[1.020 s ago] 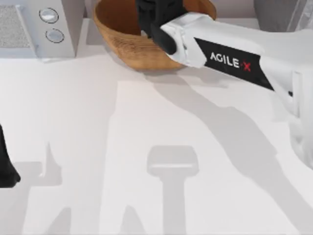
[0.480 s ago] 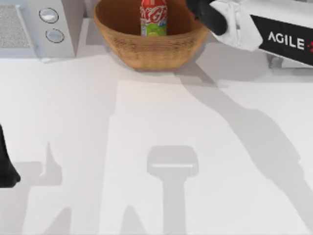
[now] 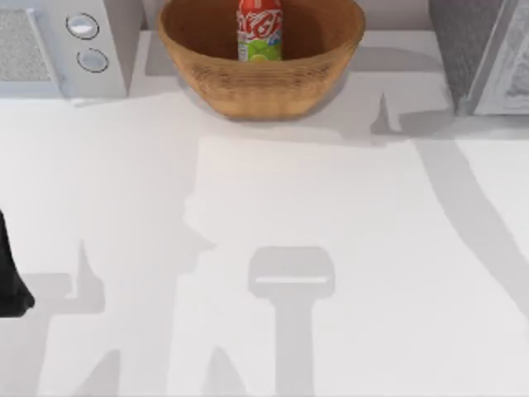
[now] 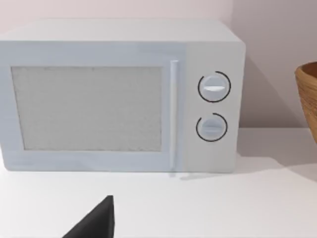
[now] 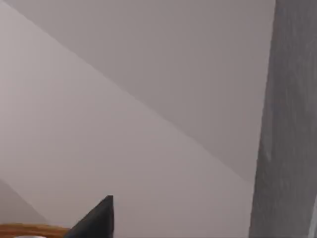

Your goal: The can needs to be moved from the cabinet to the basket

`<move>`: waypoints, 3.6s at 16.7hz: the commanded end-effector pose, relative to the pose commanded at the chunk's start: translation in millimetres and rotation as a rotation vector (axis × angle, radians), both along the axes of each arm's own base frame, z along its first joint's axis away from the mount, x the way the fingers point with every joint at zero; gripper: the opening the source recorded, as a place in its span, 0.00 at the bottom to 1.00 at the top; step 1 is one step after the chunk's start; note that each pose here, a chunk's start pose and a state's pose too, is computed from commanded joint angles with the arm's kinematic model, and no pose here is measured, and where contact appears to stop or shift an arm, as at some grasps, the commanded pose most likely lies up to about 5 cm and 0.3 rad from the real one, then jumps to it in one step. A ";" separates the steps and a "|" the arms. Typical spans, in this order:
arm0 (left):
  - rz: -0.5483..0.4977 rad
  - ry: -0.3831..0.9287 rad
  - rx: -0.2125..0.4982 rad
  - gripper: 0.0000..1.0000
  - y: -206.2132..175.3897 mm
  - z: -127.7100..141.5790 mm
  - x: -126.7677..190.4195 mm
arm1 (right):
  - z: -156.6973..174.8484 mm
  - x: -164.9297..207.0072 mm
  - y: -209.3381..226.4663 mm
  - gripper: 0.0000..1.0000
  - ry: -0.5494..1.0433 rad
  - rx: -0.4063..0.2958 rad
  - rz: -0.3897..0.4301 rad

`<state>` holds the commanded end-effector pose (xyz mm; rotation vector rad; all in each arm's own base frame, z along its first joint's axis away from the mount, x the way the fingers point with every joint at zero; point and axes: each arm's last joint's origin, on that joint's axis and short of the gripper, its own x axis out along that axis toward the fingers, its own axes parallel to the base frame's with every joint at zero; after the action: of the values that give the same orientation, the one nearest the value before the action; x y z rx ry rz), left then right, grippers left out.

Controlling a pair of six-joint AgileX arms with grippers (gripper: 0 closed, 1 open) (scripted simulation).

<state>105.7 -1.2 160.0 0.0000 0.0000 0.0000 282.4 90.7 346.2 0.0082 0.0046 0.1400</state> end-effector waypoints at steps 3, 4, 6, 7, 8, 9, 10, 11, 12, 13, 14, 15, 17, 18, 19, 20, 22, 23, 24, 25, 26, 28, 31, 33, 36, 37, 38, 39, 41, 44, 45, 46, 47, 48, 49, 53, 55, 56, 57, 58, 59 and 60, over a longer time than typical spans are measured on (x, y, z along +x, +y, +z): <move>0.000 0.000 0.000 1.00 0.0 0.0 0.0 | -23.6 -83.3 -46.4 1.00 -0.032 0.008 -0.011; 0.000 0.000 0.000 1.00 0.0 0.0 0.0 | -38.6 -106.0 -56.9 1.00 -0.040 0.009 -0.019; 0.000 0.000 0.000 1.00 0.0 0.0 0.0 | -74.6 -140.5 -71.7 1.00 -0.046 0.007 -0.040; 0.000 0.000 0.000 1.00 0.0 0.0 0.0 | -93.8 -152.2 -76.6 1.00 -0.043 0.005 -0.052; 0.000 0.000 0.000 1.00 0.0 0.0 0.0 | -112.6 -160.7 -80.5 1.00 -0.037 0.003 -0.066; 0.000 0.000 0.000 1.00 0.0 0.0 0.0 | -130.4 -166.8 -83.5 1.00 -0.030 0.000 -0.079; 0.000 0.000 0.000 1.00 0.0 0.0 0.0 | -146.2 -170.8 -85.9 1.00 -0.022 -0.002 -0.093; 0.000 0.000 0.000 1.00 0.0 0.0 0.0 | -159.5 -173.4 -87.8 1.00 -0.016 -0.004 -0.106; 0.000 0.000 0.000 1.00 0.0 0.0 0.0 | -169.9 -175.0 -89.4 1.00 -0.011 -0.005 -0.117; 0.000 0.000 0.000 1.00 0.0 0.0 0.0 | -177.6 -175.9 -90.5 1.00 -0.008 -0.007 -0.127; 0.000 0.000 0.000 1.00 0.0 0.0 0.0 | -182.8 -176.4 -91.4 1.00 -0.006 -0.008 -0.135; 0.000 0.000 0.000 1.00 0.0 0.0 0.0 | -185.6 -176.6 -91.8 1.00 -0.005 -0.008 -0.139; 0.000 0.000 0.000 1.00 0.0 0.0 0.0 | -186.3 -176.7 -91.9 1.00 -0.005 -0.008 -0.140; 0.000 0.000 0.000 1.00 0.0 0.0 0.0 | -186.3 -176.7 -91.9 1.00 -0.005 -0.008 -0.140; 0.000 0.000 0.000 1.00 0.0 0.0 0.0 | -186.3 -176.7 -91.9 1.00 -0.005 -0.008 -0.140; 0.000 0.000 0.000 1.00 0.0 0.0 0.0 | -185.8 -176.5 -91.6 1.00 -0.004 -0.008 -0.137; 0.000 0.000 0.000 1.00 0.0 0.0 0.0 | -183.9 -176.1 -92.4 1.00 -0.009 -0.008 -0.138; 0.000 0.000 0.000 1.00 0.0 0.0 0.0 | -180.8 -175.2 -94.0 1.00 -0.016 -0.007 -0.140; 0.000 0.000 0.000 1.00 0.0 0.0 0.0 | -176.6 -173.8 -96.2 1.00 -0.026 -0.008 -0.142; 0.000 0.000 0.000 1.00 0.0 0.0 0.0 | -171.7 -171.7 -99.1 1.00 -0.037 -0.009 -0.144; 0.000 0.000 0.000 1.00 0.0 0.0 0.0 | -166.5 -168.9 -102.7 1.00 -0.045 -0.010 -0.145; 0.000 0.000 0.000 1.00 0.0 0.0 0.0 | -156.2 -160.6 -112.7 1.00 -0.055 -0.016 -0.147; 0.000 0.000 0.000 1.00 0.0 0.0 0.0 | -144.4 -143.0 -136.6 1.00 -0.055 -0.024 -0.145; 0.000 0.000 0.000 1.00 0.0 0.0 0.0 | -141.6 -130.8 -159.4 1.00 -0.045 -0.026 -0.143; 0.000 0.000 0.000 1.00 0.0 0.0 0.0 | -147.2 -117.9 -200.9 1.00 -0.025 -0.021 -0.138; 0.000 0.000 0.000 1.00 0.0 0.0 0.0 | -151.2 -115.9 -215.3 1.00 -0.019 -0.018 -0.137; 0.000 0.000 0.000 1.00 0.0 0.0 0.0 | -156.0 -115.3 -229.4 1.00 -0.014 -0.015 -0.136; 0.000 0.000 0.000 1.00 0.0 0.0 0.0 | -161.1 -115.8 -242.6 1.00 -0.011 -0.013 -0.136; 0.000 0.000 0.000 1.00 0.0 0.0 0.0 | -171.6 -119.3 -265.4 1.00 -0.006 -0.009 -0.135; 0.000 0.000 0.000 1.00 0.0 0.0 0.0 | -183.1 -126.4 -287.1 1.00 -0.004 -0.008 -0.136; 0.000 0.000 0.000 1.00 0.0 0.0 0.0 | -185.0 -127.9 -290.6 1.00 -0.004 -0.008 -0.137; 0.000 0.000 0.000 1.00 0.0 0.0 0.0 | -185.8 -128.5 -292.1 1.00 -0.004 -0.008 -0.137; 0.000 0.000 0.000 1.00 0.0 0.0 0.0 | -185.8 -128.5 -292.1 1.00 -0.004 -0.008 -0.137; 0.000 0.000 0.000 1.00 0.0 0.0 0.0 | -185.8 -128.5 -292.1 1.00 -0.004 -0.008 -0.137; 0.000 0.000 0.000 1.00 0.0 0.0 0.0 | -185.8 -128.5 -292.1 1.00 -0.004 -0.008 -0.137; 0.000 0.000 0.000 1.00 0.0 0.0 0.0 | -180.8 -125.5 -296.7 1.00 -0.003 -0.007 -0.137; 0.000 0.000 0.000 1.00 0.0 0.0 0.0 | -167.9 -119.7 -309.1 1.00 -0.005 -0.010 -0.138; 0.000 0.000 0.000 1.00 0.0 0.0 0.0 | -158.6 -115.9 -316.9 1.00 -0.005 -0.010 -0.138; 0.000 0.000 0.000 1.00 0.0 0.0 0.0 | -147.3 -111.7 -325.3 1.00 -0.004 -0.009 -0.137; 0.000 0.000 0.000 1.00 0.0 0.0 0.0 | -134.0 -107.5 -333.9 1.00 -0.003 -0.006 -0.137; 0.000 0.000 0.000 1.00 0.0 0.0 0.0 | -118.7 -103.4 -342.2 1.00 -0.001 -0.004 -0.136; 0.000 0.000 0.000 1.00 0.0 0.0 0.0 | -101.4 -99.7 -349.7 1.00 0.001 -0.001 -0.135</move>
<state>105.7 -1.2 160.0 0.0000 0.0000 0.0000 182.7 -259.0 244.9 0.0078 0.0055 0.0049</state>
